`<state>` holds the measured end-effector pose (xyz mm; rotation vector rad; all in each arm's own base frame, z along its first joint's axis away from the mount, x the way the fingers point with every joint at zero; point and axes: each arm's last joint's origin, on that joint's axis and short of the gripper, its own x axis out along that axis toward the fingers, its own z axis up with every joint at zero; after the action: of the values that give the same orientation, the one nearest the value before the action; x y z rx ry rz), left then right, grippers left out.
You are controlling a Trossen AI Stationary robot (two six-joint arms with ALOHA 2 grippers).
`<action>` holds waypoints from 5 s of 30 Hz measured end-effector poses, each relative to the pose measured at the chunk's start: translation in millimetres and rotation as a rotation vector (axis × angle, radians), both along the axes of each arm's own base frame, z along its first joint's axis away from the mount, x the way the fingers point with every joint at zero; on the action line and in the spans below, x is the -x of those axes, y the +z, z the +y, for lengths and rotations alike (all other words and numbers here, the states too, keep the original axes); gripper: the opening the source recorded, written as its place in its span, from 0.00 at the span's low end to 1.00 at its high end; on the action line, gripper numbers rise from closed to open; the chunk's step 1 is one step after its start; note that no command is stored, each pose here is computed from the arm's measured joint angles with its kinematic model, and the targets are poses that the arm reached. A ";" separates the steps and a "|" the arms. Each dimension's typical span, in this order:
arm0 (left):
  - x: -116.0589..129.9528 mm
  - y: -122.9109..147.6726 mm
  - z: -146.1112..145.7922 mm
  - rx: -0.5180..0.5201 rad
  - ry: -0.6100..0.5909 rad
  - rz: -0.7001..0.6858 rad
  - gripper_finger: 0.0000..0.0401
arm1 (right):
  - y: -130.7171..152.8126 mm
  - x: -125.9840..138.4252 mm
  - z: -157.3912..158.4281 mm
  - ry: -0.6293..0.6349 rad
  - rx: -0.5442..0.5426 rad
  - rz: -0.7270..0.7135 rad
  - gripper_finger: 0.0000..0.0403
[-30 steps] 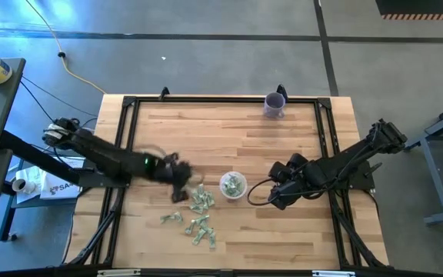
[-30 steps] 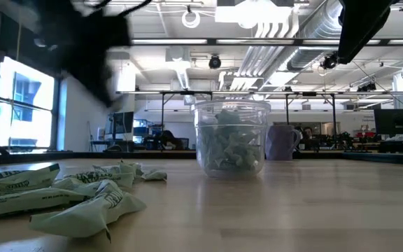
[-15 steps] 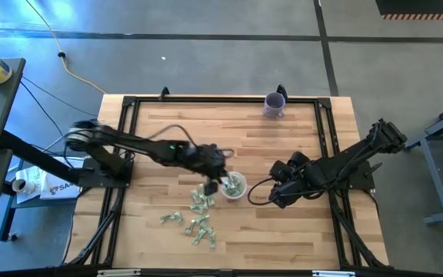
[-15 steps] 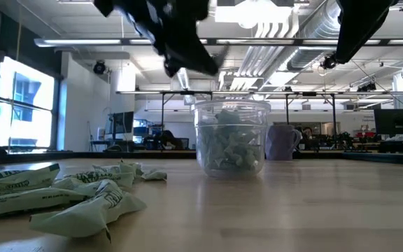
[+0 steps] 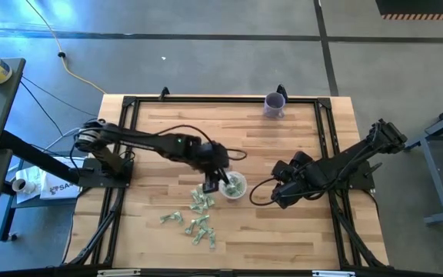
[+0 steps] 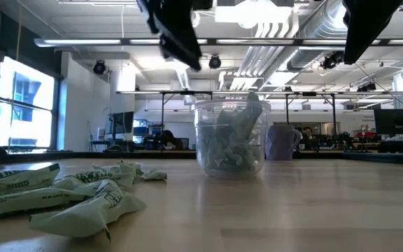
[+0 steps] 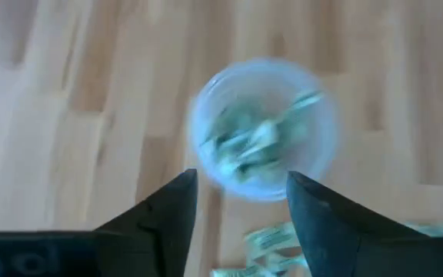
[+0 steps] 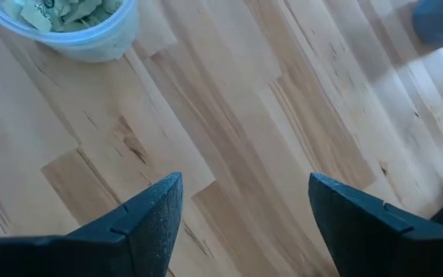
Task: Pick and place Stevia / Truvia into bins
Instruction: Put the stevia packet into the bin
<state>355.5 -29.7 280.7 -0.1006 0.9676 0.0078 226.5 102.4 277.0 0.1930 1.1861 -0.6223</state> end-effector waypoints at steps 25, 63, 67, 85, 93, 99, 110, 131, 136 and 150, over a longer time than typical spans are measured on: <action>-57.6 -73.3 -9.2 0.101 -0.097 -0.007 0.15 | -0.1 2.8 1.8 -0.037 -0.002 -0.007 0.67; 196.2 -83.6 -111.7 0.228 0.072 0.149 0.45 | 1.4 -14.5 1.8 0.070 -0.060 -0.096 0.67; 193.6 -94.4 -118.6 0.151 0.023 0.156 0.63 | 1.4 -15.6 -0.6 0.062 -0.066 -0.093 0.67; 173.5 -153.1 -133.7 -0.101 -0.037 0.253 0.31 | 0.6 -13.5 -6.1 0.053 -0.051 -0.049 0.67; 152.0 -145.3 -95.5 -0.239 -0.019 0.310 0.10 | 4.7 -12.5 -6.9 0.007 -0.043 -0.072 0.67; 114.6 -93.6 -46.5 -0.295 0.028 0.229 0.08 | 8.7 -10.5 -8.6 0.022 -0.014 -0.074 0.67; 11.6 -32.3 4.0 -0.222 -0.112 -0.223 0.06 | 9.2 -8.4 -10.5 0.018 0.029 -0.066 0.67; -51.5 -90.9 -15.7 -0.206 -0.177 0.012 0.15 | 9.4 -3.9 -11.1 0.021 0.077 -0.040 0.67; -46.9 -73.1 -15.2 -0.215 -0.161 -0.030 0.35 | 9.3 -3.4 -11.1 0.021 0.073 -0.033 0.67; 46.5 -9.8 -13.6 -0.065 -0.178 0.263 0.57 | 9.1 -2.7 -11.5 0.022 0.077 -0.024 0.67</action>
<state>309.1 -43.3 270.9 0.0485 1.2351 -0.1138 229.2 90.9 286.1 0.1223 1.1376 -0.6435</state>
